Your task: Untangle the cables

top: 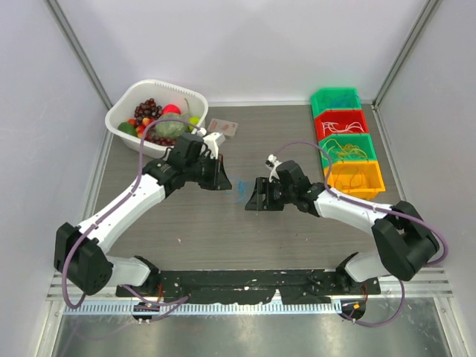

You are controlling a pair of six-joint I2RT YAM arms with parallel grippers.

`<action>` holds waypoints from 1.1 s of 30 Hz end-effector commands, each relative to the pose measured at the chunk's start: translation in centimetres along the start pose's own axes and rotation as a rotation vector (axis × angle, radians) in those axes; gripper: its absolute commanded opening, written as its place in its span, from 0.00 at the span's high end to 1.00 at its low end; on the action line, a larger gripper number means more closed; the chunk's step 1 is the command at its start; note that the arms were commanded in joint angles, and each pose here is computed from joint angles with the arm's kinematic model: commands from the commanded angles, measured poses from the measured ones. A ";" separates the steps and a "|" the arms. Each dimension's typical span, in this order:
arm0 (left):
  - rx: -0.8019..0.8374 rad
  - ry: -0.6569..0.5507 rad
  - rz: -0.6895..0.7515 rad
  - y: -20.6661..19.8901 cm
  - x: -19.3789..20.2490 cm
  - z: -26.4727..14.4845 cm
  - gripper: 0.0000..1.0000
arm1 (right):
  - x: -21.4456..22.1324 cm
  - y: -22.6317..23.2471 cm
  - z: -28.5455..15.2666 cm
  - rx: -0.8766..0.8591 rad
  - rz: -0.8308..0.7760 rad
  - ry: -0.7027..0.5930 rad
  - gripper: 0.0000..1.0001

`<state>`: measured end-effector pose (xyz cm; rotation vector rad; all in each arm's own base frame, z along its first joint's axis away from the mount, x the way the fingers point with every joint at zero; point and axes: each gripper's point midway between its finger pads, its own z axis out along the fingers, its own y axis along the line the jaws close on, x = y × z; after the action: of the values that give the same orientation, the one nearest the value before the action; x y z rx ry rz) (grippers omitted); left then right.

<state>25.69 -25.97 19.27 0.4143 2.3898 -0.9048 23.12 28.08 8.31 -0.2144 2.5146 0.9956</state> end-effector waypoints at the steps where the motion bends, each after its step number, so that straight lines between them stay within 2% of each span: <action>1: 0.027 -0.038 -0.027 -1.8 -1.0 -2.6 1.00 | -4.1 4.7 -2.9 -0.163 -0.088 -0.201 0.33; 9: 0.069 -0.114 -0.023 -4.0 -3.2 -4.9 1.00 | -5.8 6.9 -5.2 -0.240 -0.031 -0.305 0.33; 19: 0.160 -0.163 -0.044 -6.3 -4.8 -5.9 1.00 | -6.7 8.7 -4.0 -0.311 0.033 -0.298 0.38; 20: 0.163 -0.165 -0.047 -6.3 -4.8 -5.9 1.00 | -6.7 8.9 -3.8 -0.321 0.036 -0.291 0.41; 22: 0.154 -0.184 -0.041 -6.3 -5.0 -6.2 1.00 | -6.7 9.3 -3.6 -0.336 0.041 -0.288 0.55; 23: 0.130 -0.202 -0.035 -6.0 -5.3 -6.5 1.00 | -6.6 9.1 -3.5 -0.332 0.045 -0.283 0.73; 24: 0.079 -0.232 -0.031 -5.3 -5.8 -7.0 1.00 | -6.2 8.5 -3.3 -0.309 0.058 -0.274 0.83; 25: 0.014 -0.283 -0.034 -4.4 -6.7 -7.9 1.00 | -6.4 7.6 -3.2 -0.265 0.068 -0.296 0.99; 26: -0.071 -0.343 -0.039 -3.3 -7.4 -9.2 1.00 | -5.5 6.1 -3.0 -0.197 0.090 -0.280 0.99; 27: -0.143 -0.413 -0.038 -2.3 -8.3 -10.5 1.00 | -6.3 4.7 -3.3 -0.117 0.083 -0.334 0.99; 28: -0.178 -0.475 -0.022 -1.9 -8.9 -11.9 1.00 | -5.1 2.6 -3.3 -0.012 0.096 -0.295 0.99; 29: -0.245 -0.542 -0.030 -0.8 -9.5 -13.2 1.00 | -6.0 1.2 -4.2 0.083 0.075 -0.345 0.99; 30: -0.267 -0.593 -0.033 -0.5 -9.7 -14.3 1.00 | -5.5 0.0 -4.6 0.146 0.052 -0.334 0.99; 31: -0.278 -0.633 -0.030 -0.4 -9.8 -15.2 1.00 | -6.8 -0.2 -5.8 0.192 0.042 -0.400 0.99; 33: -0.268 -0.658 -0.031 -0.5 -9.8 -15.7 1.00 | -8.1 0.2 -7.2 0.202 0.018 -0.451 0.99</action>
<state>25.07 -21.04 29.17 0.1399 2.1412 -0.7522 26.49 28.56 16.86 0.0414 2.1859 1.0550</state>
